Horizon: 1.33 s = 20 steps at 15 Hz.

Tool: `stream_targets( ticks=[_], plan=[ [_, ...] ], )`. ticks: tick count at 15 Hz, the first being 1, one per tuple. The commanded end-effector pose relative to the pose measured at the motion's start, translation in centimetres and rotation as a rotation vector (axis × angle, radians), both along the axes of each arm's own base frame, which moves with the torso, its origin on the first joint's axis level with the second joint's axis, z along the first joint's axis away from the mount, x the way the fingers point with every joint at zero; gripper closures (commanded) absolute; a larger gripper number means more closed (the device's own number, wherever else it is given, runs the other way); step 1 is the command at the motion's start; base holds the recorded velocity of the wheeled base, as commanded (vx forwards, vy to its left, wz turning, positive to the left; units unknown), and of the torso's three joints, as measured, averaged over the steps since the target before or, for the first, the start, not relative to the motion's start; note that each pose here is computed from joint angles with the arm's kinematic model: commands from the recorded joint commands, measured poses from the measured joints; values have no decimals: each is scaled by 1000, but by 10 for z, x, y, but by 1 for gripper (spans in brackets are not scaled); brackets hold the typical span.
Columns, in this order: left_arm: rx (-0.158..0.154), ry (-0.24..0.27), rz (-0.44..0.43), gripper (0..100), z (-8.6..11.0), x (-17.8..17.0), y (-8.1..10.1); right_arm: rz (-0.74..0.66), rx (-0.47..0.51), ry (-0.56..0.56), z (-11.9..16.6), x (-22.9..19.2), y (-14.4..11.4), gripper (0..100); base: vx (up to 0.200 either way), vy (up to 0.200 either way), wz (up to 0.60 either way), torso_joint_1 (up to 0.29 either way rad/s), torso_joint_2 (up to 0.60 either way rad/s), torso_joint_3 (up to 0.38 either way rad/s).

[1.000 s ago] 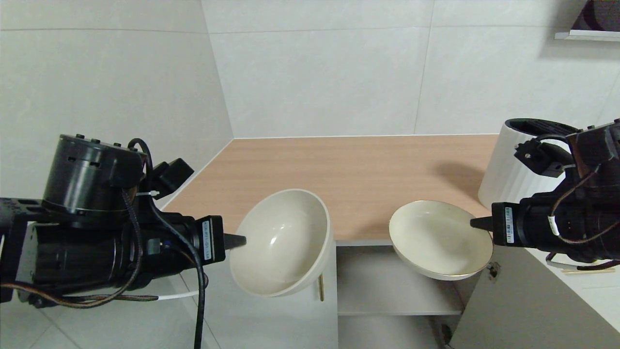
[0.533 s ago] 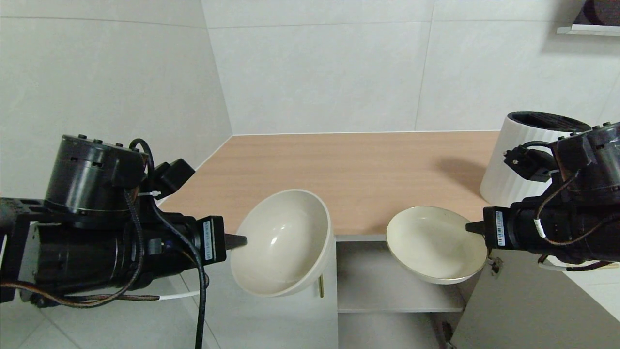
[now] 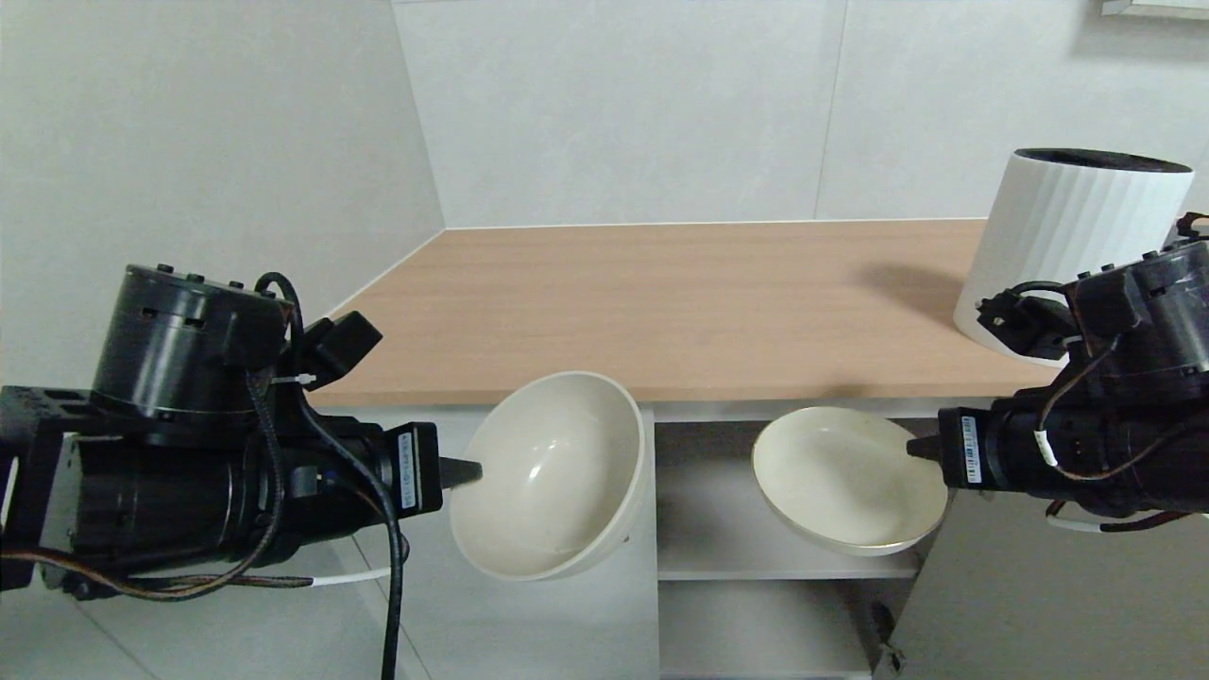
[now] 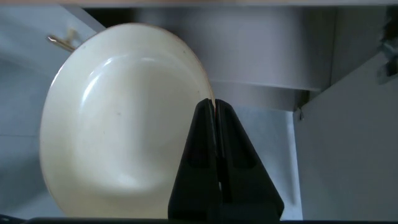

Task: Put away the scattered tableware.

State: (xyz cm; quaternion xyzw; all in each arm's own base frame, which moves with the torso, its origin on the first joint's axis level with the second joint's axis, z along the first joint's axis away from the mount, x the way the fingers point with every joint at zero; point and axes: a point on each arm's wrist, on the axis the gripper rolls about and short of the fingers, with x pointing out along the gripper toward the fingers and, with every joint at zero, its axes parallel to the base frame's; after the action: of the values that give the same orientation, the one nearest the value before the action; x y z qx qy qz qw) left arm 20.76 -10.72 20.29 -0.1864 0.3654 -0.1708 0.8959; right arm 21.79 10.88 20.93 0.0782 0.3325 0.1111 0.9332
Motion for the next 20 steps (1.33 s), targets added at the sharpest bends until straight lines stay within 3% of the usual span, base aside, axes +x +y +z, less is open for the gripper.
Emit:
stream_targets(
  ticks=[1, 9, 14, 20],
  plan=[
    [1, 3, 0, 100, -1, 0, 0, 0, -6, 10, -3, 2, 1, 100, 0, 0, 0, -188, 481, 300],
    [2, 4, -2, 100, -1, 1, -1, 4, -10, 18, -5, 3, 2, 100, 0, 0, 0, -145, 458, 308],
    [3, 7, -3, 100, -2, 2, -1, 4, -16, 31, -11, 7, 5, 100, 0, 0, 0, -25, 112, 75],
    [3, 8, -5, 100, -2, 2, -2, 4, -79, 162, -52, 36, 19, 100, 0, 0, 0, 0, 0, 0]
  ],
)
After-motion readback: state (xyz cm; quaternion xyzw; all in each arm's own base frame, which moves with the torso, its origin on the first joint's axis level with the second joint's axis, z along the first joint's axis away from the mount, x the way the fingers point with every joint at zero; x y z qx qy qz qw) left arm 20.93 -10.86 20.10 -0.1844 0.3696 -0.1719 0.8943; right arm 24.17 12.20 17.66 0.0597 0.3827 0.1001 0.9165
